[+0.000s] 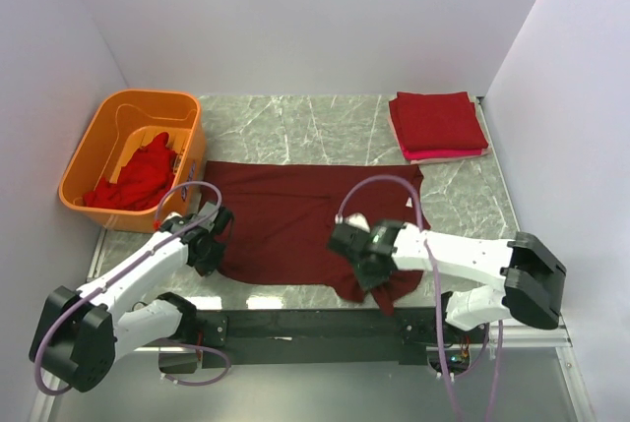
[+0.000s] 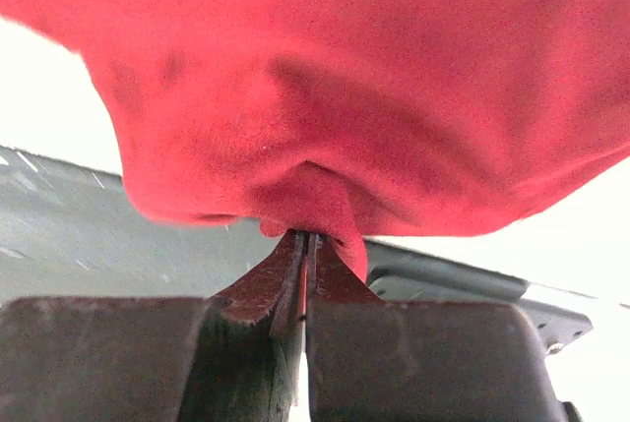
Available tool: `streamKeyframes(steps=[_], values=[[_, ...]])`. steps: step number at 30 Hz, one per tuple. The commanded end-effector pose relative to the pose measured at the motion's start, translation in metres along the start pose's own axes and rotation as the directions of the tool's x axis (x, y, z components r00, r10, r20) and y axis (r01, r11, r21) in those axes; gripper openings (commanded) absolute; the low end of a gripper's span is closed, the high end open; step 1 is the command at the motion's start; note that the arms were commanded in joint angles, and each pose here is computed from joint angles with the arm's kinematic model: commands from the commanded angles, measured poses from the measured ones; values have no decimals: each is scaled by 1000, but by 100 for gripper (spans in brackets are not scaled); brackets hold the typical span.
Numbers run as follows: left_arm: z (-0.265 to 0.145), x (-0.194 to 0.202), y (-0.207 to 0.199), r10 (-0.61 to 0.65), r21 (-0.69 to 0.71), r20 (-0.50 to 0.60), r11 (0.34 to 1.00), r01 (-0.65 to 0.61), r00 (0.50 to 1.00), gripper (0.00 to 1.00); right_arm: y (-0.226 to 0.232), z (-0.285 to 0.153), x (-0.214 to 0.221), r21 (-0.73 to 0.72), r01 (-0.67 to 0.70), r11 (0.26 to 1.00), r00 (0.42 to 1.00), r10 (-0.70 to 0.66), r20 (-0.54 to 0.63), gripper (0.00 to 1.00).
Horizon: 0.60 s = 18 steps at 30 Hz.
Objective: Fold and stack the t-shirts
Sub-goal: Fold the tshirt
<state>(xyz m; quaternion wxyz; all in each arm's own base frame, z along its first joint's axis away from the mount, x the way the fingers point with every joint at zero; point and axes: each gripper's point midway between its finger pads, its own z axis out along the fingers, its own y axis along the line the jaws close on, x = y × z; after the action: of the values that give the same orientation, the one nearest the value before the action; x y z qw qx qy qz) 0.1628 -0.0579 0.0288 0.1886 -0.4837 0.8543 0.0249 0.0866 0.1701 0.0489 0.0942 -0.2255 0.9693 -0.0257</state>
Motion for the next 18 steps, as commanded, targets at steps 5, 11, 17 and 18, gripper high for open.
streamKeyframes(steps=[5,11,17,18], values=[[-19,-30,-38,8,42,96,999,-12,995,1,-51,-36,-82,91,-115,989,974,95,206,0],[-22,-46,-60,8,57,112,998,-15,994,1,-69,-48,-126,137,-148,979,957,107,271,0],[-24,-59,-87,0,97,128,995,-12,992,1,-95,-53,-154,206,-203,957,940,132,314,0],[-24,-61,-91,4,100,131,995,-17,991,1,-98,-54,-158,204,-210,956,938,138,318,0]])
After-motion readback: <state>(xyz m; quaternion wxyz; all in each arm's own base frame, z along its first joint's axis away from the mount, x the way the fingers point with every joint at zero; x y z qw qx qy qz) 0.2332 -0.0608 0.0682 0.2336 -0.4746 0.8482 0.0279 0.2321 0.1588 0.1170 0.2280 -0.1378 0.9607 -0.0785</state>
